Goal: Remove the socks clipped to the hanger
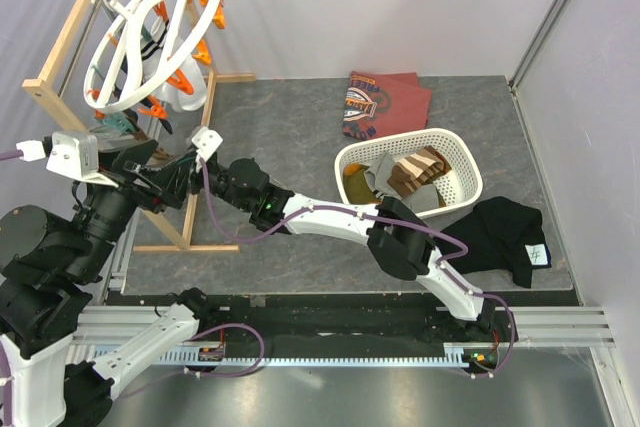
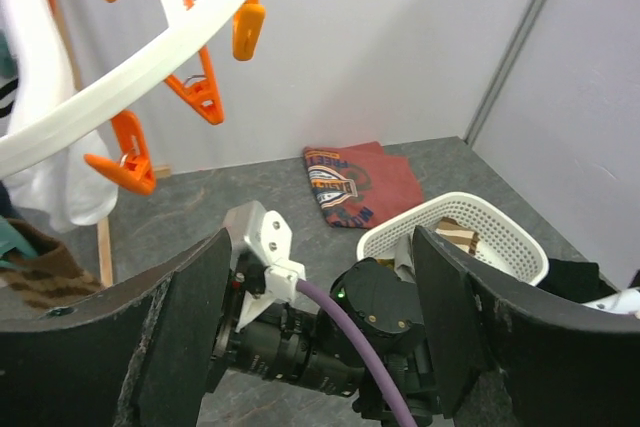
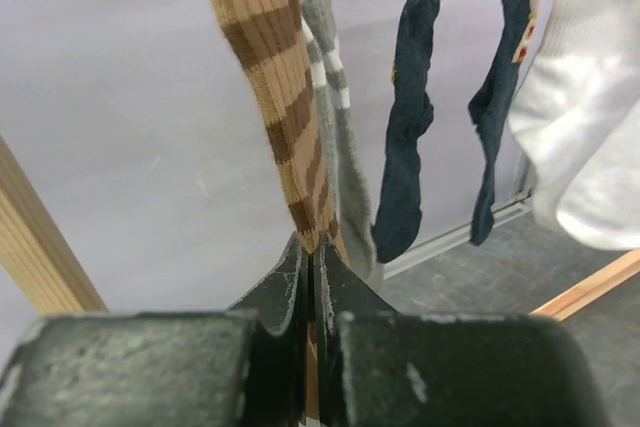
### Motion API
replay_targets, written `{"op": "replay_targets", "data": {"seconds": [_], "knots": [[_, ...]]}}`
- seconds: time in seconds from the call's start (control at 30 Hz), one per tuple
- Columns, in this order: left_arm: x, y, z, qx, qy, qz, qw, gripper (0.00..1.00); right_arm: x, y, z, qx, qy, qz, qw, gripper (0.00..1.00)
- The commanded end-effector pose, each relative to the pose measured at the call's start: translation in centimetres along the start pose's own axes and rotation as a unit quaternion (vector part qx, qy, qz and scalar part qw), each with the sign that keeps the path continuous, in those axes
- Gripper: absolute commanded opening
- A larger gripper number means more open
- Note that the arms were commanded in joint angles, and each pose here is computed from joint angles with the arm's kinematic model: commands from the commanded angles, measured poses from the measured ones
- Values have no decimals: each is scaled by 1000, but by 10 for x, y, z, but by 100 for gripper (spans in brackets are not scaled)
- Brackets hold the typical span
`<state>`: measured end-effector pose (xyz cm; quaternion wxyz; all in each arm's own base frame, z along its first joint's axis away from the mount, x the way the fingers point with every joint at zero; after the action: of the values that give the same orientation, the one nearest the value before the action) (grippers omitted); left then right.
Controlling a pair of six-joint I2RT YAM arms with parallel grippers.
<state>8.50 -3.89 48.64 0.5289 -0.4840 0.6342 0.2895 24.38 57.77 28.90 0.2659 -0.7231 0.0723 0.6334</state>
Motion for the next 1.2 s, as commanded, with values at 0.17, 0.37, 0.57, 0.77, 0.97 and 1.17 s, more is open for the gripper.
{"op": "replay_targets", "data": {"seconds": [0.17, 0.37, 0.57, 0.77, 0.97, 1.17], "knots": [[4, -10, 19, -103, -20, -1, 995, 79, -65, 26, -36, 72, 11, -44, 996, 0], [-2, -9, 28, -170, 29, -31, 984, 71, -93, 64, -66, 123, 14, -47, 991, 0], [-4, -17, 26, -197, 87, -45, 975, 66, -105, 86, -76, 140, 32, -40, 989, 0], [7, -26, 32, -251, 154, -64, 953, 63, -122, 105, -80, 155, 24, -46, 987, 0], [8, -38, 26, -249, 201, -70, 945, 61, -129, 120, -80, 157, 4, -45, 987, 0], [12, -53, 16, -234, 251, -61, 937, 59, -137, 129, -70, 115, -23, -55, 992, 0]]}}
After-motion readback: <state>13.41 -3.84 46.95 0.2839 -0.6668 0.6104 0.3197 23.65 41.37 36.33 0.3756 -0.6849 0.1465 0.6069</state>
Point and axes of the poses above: each gripper's point midway between its finger pads, its own y axis back along the fingers, its own z axis along the line the jaws close on, x = y × z, the point moved 8 cm from there along y, back along the fingers, and after that the axes turned 7 degrees about y, right-handed, at the moved point
